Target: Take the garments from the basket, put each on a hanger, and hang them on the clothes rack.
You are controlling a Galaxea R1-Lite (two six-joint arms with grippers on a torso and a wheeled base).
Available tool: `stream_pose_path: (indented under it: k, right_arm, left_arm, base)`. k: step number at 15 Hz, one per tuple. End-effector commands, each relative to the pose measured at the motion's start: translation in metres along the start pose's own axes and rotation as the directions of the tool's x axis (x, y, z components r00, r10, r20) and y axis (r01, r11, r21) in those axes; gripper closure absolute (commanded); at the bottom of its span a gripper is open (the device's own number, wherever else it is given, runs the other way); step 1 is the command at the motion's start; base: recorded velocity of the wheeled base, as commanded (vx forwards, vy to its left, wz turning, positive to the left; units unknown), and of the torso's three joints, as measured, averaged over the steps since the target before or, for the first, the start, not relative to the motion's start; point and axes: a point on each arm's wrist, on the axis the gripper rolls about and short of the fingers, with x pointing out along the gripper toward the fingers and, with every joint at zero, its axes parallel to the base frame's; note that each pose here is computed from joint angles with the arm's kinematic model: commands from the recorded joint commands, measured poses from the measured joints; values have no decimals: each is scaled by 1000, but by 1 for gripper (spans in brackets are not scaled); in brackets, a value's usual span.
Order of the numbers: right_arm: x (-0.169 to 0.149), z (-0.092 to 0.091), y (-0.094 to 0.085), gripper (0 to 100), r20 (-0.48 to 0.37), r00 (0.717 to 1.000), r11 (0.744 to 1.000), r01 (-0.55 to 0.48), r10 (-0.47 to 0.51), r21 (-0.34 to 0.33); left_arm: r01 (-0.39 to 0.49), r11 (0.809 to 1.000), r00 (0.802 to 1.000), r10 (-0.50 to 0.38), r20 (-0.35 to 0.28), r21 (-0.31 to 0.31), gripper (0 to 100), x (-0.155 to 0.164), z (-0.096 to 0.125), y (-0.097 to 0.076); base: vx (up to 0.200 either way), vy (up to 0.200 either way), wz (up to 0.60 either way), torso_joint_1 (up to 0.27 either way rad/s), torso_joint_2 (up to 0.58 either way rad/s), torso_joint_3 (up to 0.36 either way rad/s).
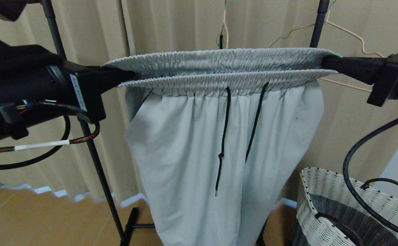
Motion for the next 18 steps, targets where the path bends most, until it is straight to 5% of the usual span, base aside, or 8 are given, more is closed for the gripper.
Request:
stream_pose_path:
  k: [1, 5, 18]
  right_arm:
    - [-33, 12, 7, 100, 36, 999, 1000, -1, 2, -9]
    - [-53, 9, 13, 100, -3, 1000, 1000, -8, 8, -1]
    - [-44, 3, 10, 100, -27, 1000, 1000, -3, 3, 5]
  left_arm:
    - [-20, 1000, 1000, 20, -14, 1, 100, 22, -2, -2]
    - [-63, 998, 998, 63, -29, 4, 100, 34, -3, -2]
    - [-60, 998, 998, 60, -21, 6, 100, 22, -2, -1]
  base:
    - [0, 0, 0, 0, 0, 0]
    - [0, 0, 0, 0, 0, 0]
    - [0, 0, 0, 0, 0, 0]
